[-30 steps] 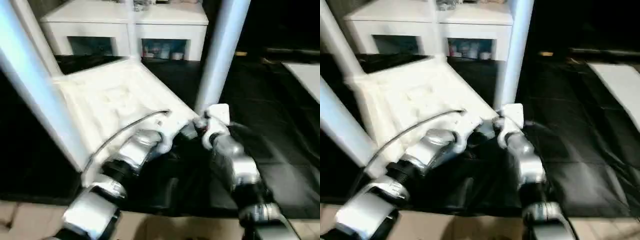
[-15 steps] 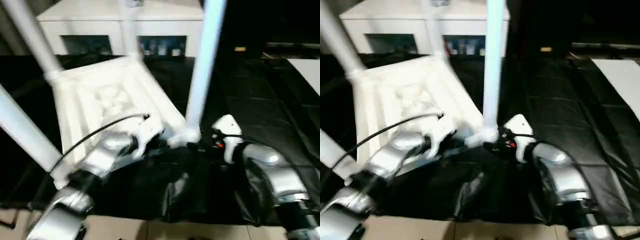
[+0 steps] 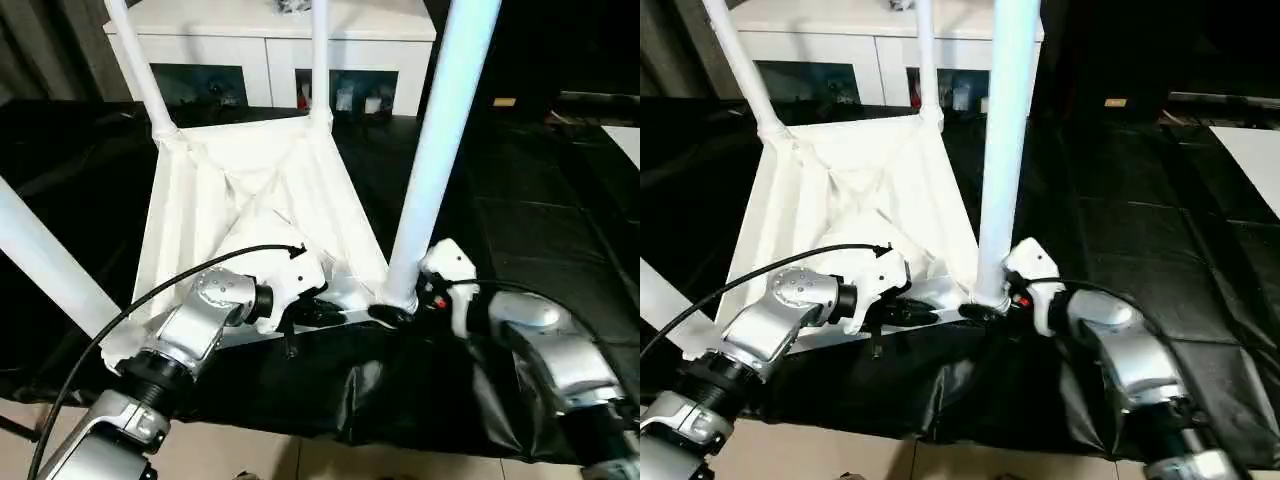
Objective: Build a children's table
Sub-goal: Rotate leg to tighten
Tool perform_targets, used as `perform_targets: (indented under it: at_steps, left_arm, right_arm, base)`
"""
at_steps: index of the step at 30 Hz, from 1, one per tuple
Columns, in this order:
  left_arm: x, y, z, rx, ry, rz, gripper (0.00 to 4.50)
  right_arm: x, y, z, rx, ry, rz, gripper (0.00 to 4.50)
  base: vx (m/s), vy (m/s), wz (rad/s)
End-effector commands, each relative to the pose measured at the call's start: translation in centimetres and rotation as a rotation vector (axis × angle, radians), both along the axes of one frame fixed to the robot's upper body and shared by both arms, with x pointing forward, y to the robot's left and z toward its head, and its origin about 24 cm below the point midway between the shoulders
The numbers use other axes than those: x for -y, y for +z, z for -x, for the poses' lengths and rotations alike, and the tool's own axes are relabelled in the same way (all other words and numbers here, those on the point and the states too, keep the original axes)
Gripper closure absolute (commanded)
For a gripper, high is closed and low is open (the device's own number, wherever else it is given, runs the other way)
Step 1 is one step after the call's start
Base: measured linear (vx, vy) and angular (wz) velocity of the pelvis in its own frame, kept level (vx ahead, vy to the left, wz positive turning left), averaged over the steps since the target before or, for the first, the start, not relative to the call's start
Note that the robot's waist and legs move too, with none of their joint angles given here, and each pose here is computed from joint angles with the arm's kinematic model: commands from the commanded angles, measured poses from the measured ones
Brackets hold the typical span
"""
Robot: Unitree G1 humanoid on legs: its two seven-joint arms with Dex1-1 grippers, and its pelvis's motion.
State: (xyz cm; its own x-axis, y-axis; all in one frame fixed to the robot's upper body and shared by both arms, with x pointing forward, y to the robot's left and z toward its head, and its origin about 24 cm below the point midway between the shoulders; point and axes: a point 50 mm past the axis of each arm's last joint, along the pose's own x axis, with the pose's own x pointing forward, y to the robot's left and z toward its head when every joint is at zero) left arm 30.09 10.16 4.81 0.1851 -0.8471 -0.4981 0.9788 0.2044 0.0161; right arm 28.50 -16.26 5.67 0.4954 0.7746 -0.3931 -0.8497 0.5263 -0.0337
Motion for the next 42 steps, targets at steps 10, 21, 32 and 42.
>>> perform_targets:
  at_steps: [10,21,32,42]
  left_arm:
    - [0.3,0.1,0.4,-0.019,-0.033,0.004,4.5]
    - [0.0,-0.2,0.5,-0.032,-0.015,-0.005,4.5]
    - [3.5,-0.1,-2.2,0.038,0.22,-0.022,4.5]
    - [6.2,1.0,-5.8,0.153,0.626,-0.004,4.5]
  right_arm:
    - [0.9,0.2,0.2,-0.015,0.022,0.001,0.89]
    - [0.5,-0.8,-0.2,-0.044,-0.049,-0.014,1.81]
    - [-3.5,-3.5,-1.2,-0.083,-0.311,0.012,1.89]
    - [-5.9,-4.5,-4.4,-0.204,-0.938,-0.165,1.9]
  base:
    - [0.0,0.0,0.0]
    - [0.0,0.0,0.0]
    - [0.0,0.0,0.0]
    - [0.0,0.0,0.0]
